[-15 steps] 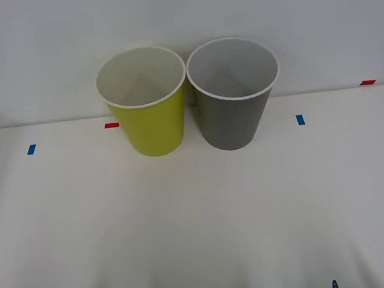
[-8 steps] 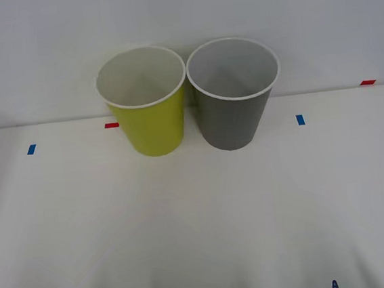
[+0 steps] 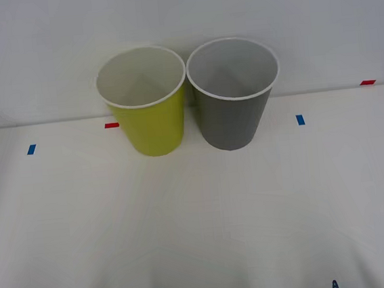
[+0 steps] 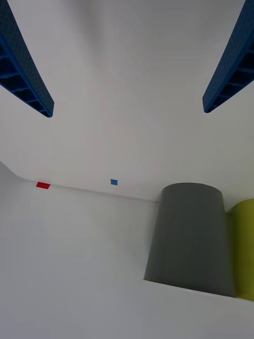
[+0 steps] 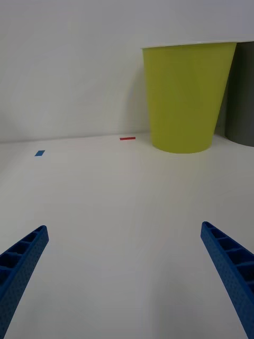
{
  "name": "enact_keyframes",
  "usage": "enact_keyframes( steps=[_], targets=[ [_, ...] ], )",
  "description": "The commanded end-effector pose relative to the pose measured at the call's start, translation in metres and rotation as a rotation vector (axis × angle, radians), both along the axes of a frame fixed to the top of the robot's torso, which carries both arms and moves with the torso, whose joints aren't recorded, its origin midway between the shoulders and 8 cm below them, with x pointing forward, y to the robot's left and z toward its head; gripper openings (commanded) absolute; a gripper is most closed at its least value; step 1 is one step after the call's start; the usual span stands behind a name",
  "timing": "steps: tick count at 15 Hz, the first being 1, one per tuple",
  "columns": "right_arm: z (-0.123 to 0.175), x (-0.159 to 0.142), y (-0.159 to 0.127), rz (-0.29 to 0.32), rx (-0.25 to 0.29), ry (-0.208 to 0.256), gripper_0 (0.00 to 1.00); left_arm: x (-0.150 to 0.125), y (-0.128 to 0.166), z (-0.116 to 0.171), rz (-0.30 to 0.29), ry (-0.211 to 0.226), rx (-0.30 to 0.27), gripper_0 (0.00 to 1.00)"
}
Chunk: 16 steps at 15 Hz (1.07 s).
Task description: Put cans in the gray bin and PET bottles in the light green bin.
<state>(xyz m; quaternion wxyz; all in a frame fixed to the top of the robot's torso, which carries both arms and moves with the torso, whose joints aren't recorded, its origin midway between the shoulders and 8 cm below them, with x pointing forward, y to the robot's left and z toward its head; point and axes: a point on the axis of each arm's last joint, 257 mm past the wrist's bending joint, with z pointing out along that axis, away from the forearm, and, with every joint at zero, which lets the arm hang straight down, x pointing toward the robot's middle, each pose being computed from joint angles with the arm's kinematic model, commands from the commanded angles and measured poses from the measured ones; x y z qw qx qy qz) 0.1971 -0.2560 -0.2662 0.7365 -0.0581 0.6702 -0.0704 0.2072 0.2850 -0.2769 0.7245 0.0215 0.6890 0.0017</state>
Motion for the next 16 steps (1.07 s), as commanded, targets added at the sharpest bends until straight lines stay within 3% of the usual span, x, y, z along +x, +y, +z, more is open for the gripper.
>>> enact_keyframes(
  steps=[1, 16],
  targets=[
    [0.0000, 0.0000, 0.0000, 0.000, 0.000, 0.000, 0.97, 0.0000, 0.0000, 0.0000, 0.000, 0.000, 0.000, 1.00],
    [0.0000, 0.0000, 0.0000, 0.000, 0.000, 0.000, 0.97, 0.0000, 0.0000, 0.0000, 0.000, 0.000, 0.000, 1.00]
  ],
)
